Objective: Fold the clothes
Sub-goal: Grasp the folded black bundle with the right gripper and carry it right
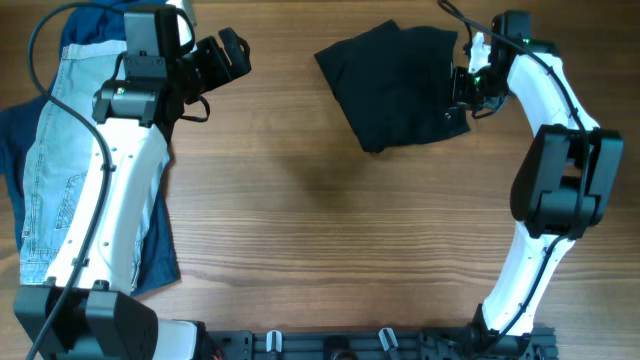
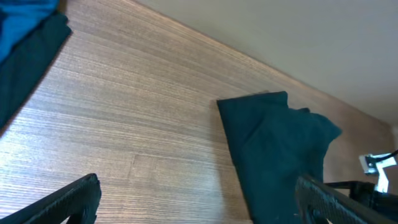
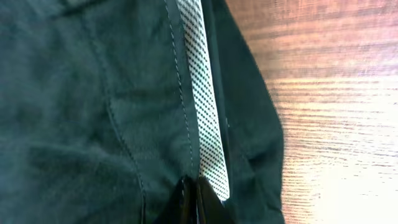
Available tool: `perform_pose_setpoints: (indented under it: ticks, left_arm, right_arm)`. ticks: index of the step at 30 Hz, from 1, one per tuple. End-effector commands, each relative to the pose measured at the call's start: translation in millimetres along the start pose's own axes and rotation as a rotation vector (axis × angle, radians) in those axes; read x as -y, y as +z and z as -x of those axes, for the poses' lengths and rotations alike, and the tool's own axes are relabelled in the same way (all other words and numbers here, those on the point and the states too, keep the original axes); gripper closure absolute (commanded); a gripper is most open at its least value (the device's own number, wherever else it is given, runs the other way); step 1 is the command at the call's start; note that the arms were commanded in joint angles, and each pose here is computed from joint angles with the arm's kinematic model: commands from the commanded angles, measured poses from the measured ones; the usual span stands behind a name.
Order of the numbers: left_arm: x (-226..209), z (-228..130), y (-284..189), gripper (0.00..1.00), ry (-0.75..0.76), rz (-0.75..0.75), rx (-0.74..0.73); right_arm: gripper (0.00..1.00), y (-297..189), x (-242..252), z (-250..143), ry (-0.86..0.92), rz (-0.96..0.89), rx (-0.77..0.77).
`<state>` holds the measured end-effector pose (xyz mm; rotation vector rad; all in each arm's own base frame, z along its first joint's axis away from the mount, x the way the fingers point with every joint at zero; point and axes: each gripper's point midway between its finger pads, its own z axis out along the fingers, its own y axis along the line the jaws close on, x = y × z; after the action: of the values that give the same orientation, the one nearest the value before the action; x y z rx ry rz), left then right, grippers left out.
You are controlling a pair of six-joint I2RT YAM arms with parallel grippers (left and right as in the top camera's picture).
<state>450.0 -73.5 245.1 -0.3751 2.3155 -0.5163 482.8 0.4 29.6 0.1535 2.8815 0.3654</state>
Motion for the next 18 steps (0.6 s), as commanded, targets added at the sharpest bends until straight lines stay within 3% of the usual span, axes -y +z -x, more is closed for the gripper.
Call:
perform_pose_setpoints:
  ticks: [1,2,3,4,6,11,14,17,18]
  left_arm:
    - [-3.4,1.9,2.8,0.00,0.003,0.013,0.003]
    - [-3.5,1.8,2.8,0.00,0.003,0.013,0.003]
    - [-3.4,1.8,2.8,0.00,0.003,0.013,0.003]
    - [-3.5,1.7,2.8,0.00,0.003,0.013,0.002]
    - [-3.5,1.7,2.8,0.00,0.005,0.013,0.002]
    - [-3.4,1.9,2.8,0.00,0.029,0.013,0.003]
    - [-3.4,1.8,2.8,0.00,0.029,0.013,0.002]
    - [-3.5,1.7,2.8,0.00,0.029,0.013,0.002]
    - [-3.5,1.6,2.8,0.00,0.028,0.013,0.002]
  right_arm:
    - [0.96,16.1,1.9,-15.3,-0.006,-0.005,-0.048]
    - [0.76,11.2,1.5,-11.8,0.013,-0.002,-0.043]
    - [0.34,2.3,-2.0,-5.8,0.014,0.016,-0.033]
    - [0.18,-7.8,-1.8,1.4,0.017,0.020,-0.017]
    - [0.01,-28.2,-2.6,18.5,-0.002,0.046,0.039]
    - [0.01,-8.9,0.2,-6.0,0.068,0.057,-0.039]
    - [0.07,6.4,-7.5,-26.7,0.064,0.059,-0.096]
    - [0.23,16.2,-13.5,-33.5,0.033,0.026,-0.106]
    - [0.36,17.5,-14.6,-32.4,0.034,0.011,-0.101]
